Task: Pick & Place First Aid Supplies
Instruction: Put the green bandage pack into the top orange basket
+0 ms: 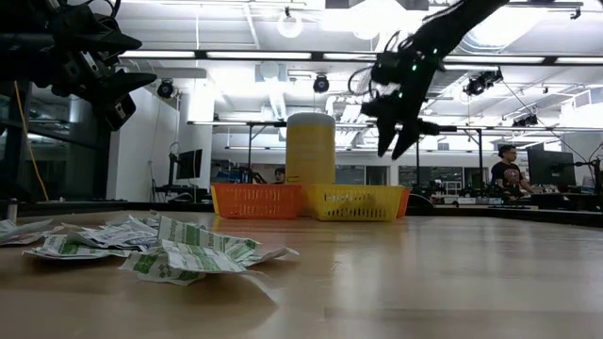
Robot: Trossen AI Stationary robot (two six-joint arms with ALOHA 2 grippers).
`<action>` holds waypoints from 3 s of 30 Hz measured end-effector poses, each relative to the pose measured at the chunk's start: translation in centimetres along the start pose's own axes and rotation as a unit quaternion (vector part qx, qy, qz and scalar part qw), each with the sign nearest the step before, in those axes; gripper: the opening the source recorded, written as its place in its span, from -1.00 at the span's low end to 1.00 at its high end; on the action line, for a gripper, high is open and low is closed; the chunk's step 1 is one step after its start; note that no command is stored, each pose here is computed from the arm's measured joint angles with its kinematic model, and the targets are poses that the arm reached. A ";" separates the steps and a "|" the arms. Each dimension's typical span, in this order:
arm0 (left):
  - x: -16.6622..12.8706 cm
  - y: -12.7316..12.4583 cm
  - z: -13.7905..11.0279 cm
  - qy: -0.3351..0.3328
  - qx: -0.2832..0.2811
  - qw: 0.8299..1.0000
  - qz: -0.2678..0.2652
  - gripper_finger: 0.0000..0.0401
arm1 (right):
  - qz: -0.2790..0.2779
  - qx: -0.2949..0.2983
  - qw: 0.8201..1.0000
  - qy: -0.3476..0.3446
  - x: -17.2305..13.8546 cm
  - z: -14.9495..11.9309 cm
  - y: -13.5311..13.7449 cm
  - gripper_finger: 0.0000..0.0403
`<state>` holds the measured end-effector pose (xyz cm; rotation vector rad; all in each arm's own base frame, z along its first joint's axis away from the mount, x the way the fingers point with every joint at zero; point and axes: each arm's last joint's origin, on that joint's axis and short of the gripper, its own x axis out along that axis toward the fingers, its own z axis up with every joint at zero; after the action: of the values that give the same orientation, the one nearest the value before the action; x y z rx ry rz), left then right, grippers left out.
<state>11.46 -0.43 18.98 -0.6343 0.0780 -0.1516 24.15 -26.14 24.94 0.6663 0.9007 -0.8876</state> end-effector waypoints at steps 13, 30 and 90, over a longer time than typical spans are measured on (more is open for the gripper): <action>0.0 0.0 0.0 0.000 0.000 1.000 0.000 -0.05 | 0.113 -0.074 0.991 -0.018 -9.0 -3.2 4.4 -0.08; 0.0 0.0 0.0 0.000 0.000 1.000 0.000 -0.05 | 0.268 -0.204 0.941 -0.041 -13.5 -12.3 18.2 -0.10; 0.0 0.0 0.0 0.000 0.000 1.000 0.000 -0.05 | 0.256 -0.665 0.677 -0.183 -5.2 -42.6 33.6 -0.12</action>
<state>11.46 -0.43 18.98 -0.6343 0.0782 -0.1517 35.58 25.86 13.55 -0.5482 0.6923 0.2832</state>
